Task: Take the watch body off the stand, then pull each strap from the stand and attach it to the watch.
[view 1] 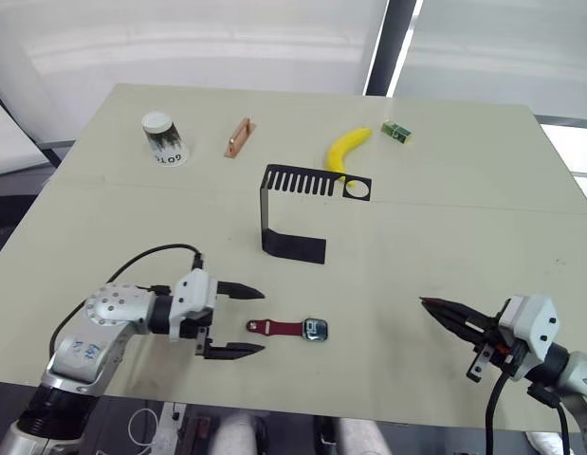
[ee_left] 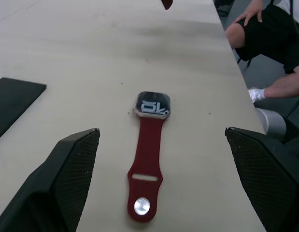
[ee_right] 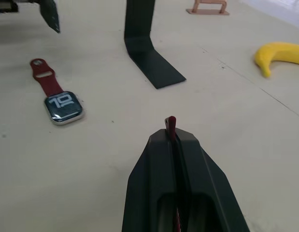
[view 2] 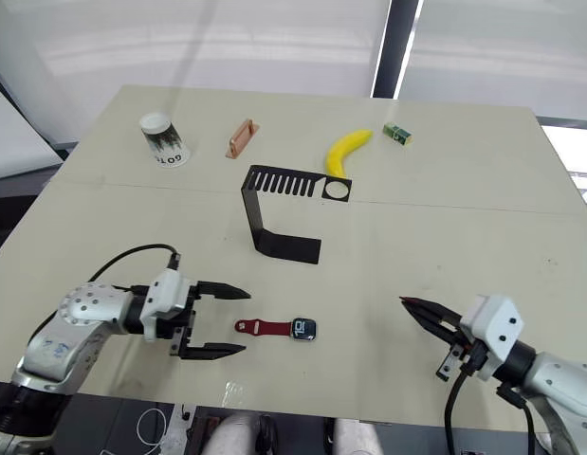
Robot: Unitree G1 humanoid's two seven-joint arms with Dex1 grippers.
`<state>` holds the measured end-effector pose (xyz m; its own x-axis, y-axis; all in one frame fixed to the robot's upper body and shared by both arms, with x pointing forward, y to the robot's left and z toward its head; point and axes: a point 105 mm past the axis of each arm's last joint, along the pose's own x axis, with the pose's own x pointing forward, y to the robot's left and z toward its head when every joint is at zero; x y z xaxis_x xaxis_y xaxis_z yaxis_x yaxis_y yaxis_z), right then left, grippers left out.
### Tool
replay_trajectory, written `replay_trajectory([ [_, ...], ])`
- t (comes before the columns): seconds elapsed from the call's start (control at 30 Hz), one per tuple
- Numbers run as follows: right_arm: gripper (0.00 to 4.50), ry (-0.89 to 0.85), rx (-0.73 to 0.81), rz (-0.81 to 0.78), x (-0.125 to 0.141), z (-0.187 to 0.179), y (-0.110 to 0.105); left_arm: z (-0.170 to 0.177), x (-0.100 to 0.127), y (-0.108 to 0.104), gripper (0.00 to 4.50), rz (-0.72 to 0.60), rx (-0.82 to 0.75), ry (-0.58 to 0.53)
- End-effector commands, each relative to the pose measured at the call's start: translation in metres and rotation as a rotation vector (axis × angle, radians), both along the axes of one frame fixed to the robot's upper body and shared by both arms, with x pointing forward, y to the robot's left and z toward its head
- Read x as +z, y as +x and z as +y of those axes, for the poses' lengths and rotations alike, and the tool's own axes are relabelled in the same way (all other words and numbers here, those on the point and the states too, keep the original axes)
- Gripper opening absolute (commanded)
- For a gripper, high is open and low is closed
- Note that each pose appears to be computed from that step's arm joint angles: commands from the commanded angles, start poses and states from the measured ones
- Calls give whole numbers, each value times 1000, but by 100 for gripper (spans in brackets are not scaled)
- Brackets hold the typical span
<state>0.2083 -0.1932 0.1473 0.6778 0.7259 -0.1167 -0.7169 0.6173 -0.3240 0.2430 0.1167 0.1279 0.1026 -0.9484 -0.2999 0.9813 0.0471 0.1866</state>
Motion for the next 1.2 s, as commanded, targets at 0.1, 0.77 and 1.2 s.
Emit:
replay_trajectory([
  [0.1, 0, 43, 87, 3, 6, 28, -5, -40, -18, 7, 449, -42, -6, 55],
  [0.77, 0, 44, 95, 20, 6, 36, -6, -69, -49, 16, 449, -71, -5, 119],
  [1.2, 0, 50, 77, 21, 6, 36, -5, -73, -56, 16, 449, -58, -3, 126],
])
